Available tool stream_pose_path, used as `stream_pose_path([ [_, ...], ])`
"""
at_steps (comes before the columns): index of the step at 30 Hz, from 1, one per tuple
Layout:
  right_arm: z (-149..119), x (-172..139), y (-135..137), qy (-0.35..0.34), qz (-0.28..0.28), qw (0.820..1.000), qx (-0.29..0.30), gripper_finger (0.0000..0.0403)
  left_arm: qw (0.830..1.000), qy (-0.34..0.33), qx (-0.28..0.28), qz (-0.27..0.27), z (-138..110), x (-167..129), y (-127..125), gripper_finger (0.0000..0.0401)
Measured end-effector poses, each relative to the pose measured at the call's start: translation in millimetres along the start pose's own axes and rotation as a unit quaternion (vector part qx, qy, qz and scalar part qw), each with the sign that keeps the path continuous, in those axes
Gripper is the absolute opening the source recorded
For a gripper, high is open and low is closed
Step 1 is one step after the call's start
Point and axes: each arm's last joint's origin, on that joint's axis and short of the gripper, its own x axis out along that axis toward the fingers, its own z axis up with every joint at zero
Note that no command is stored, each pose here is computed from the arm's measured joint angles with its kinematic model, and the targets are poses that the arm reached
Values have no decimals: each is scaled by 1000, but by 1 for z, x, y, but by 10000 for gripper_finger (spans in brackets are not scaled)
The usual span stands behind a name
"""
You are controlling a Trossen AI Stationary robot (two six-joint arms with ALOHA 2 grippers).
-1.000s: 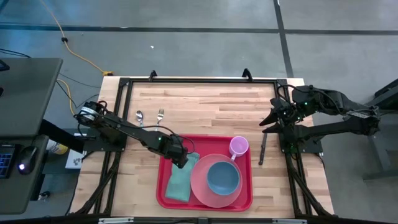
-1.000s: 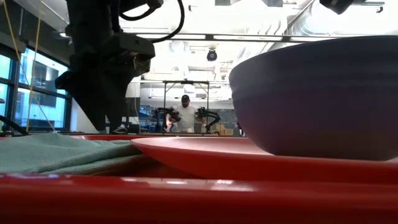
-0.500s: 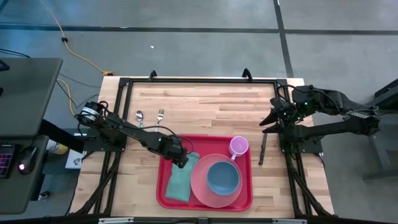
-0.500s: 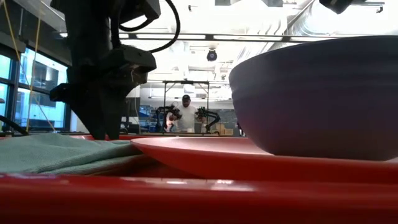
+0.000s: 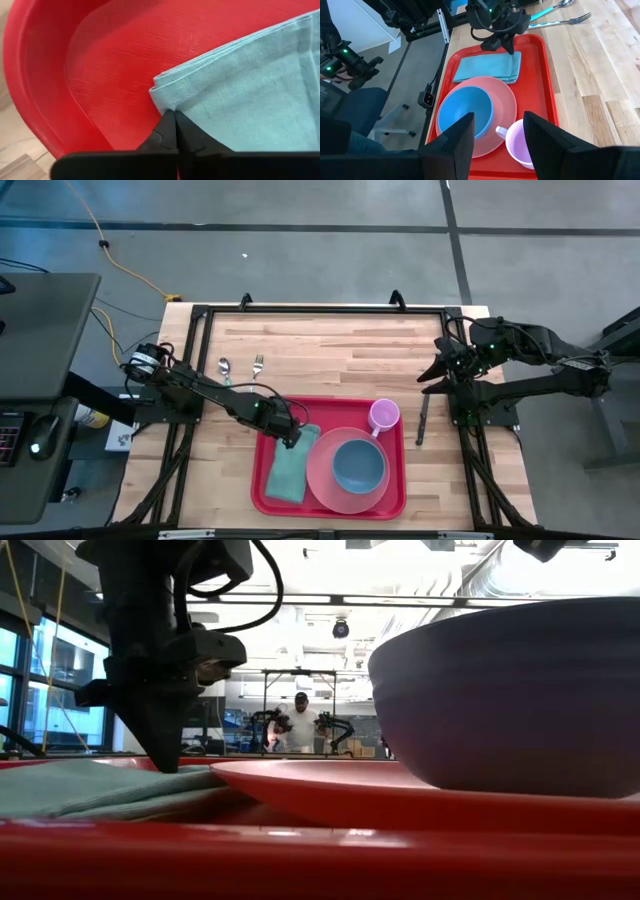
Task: Set up tray
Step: Put the blue napkin on the tray to the left of the pink plate
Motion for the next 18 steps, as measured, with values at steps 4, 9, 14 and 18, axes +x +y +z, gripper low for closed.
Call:
stream_pose_path([
  [4, 0, 0, 0, 0, 0, 1000, 1, 149, 1000, 4, -7, 11, -1, 0, 2, 23],
  [9, 0, 0, 0, 0, 0, 1000, 2, 149, 1000, 6, -19, 12, -2, 0, 2, 18],
  [14, 0, 0, 0, 0, 0, 1000, 3, 149, 999, 4, -36, 23, -3, -1, 4, 10],
  [18, 0, 0, 0, 0, 0, 1000, 3, 149, 998, -4, -54, 30, -7, -1, 4, 14],
])
